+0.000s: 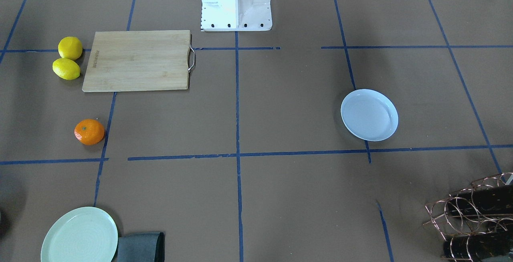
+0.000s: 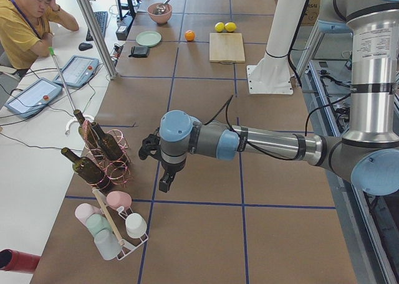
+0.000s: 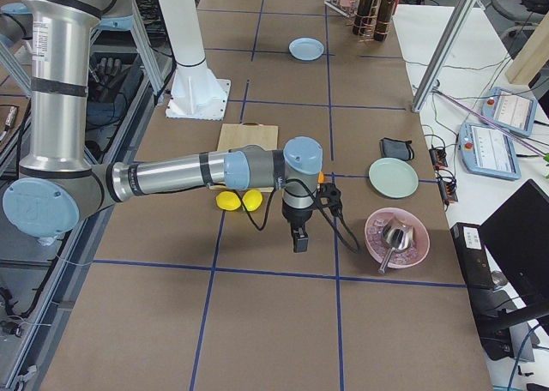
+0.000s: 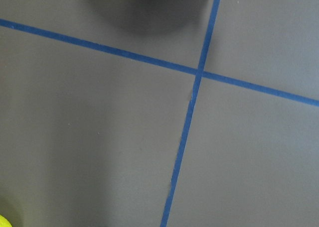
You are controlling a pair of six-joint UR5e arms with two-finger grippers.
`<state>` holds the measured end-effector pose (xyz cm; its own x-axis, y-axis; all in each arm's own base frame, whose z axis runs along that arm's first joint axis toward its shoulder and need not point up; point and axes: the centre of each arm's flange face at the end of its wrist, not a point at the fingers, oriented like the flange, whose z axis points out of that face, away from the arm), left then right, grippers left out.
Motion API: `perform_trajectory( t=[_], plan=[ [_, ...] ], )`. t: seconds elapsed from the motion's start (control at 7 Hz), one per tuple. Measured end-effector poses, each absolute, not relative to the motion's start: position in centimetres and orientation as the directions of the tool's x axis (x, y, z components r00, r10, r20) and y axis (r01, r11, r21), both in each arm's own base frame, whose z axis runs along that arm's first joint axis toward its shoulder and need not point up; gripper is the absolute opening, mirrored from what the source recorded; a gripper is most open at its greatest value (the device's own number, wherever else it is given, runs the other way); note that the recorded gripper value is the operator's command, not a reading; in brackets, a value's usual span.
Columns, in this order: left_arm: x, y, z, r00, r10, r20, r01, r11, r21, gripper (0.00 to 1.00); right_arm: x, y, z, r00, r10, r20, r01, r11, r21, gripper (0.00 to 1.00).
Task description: Pick orange to plate
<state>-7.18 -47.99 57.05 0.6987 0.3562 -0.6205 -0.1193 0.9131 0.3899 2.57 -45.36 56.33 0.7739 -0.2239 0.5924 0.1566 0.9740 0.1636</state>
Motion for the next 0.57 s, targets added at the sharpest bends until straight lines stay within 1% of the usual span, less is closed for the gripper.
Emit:
perform_trajectory(
  t=[0.29,0.43,0.57],
  plan=[
    [-7.0,-49.9,53.5,0.695,0.490,-0.526,-0.113,0.797,0.593,1.00,2.3,-46.7,54.0,0.761,-0.251,0.598,0.153,0.966,0.210,1.00],
    [-6.7,-50.2,52.1,0.694,0.510,-0.508,-0.078,0.755,0.651,1.00,2.1,-47.0,53.4,0.749,-0.258,0.611,0.152,0.963,0.221,1.00],
    [-5.6,-50.2,51.0,0.679,0.507,-0.531,-0.023,0.738,0.674,1.00,2.0,-47.1,52.9,0.740,-0.265,0.618,0.151,0.961,0.230,1.00]
  ],
)
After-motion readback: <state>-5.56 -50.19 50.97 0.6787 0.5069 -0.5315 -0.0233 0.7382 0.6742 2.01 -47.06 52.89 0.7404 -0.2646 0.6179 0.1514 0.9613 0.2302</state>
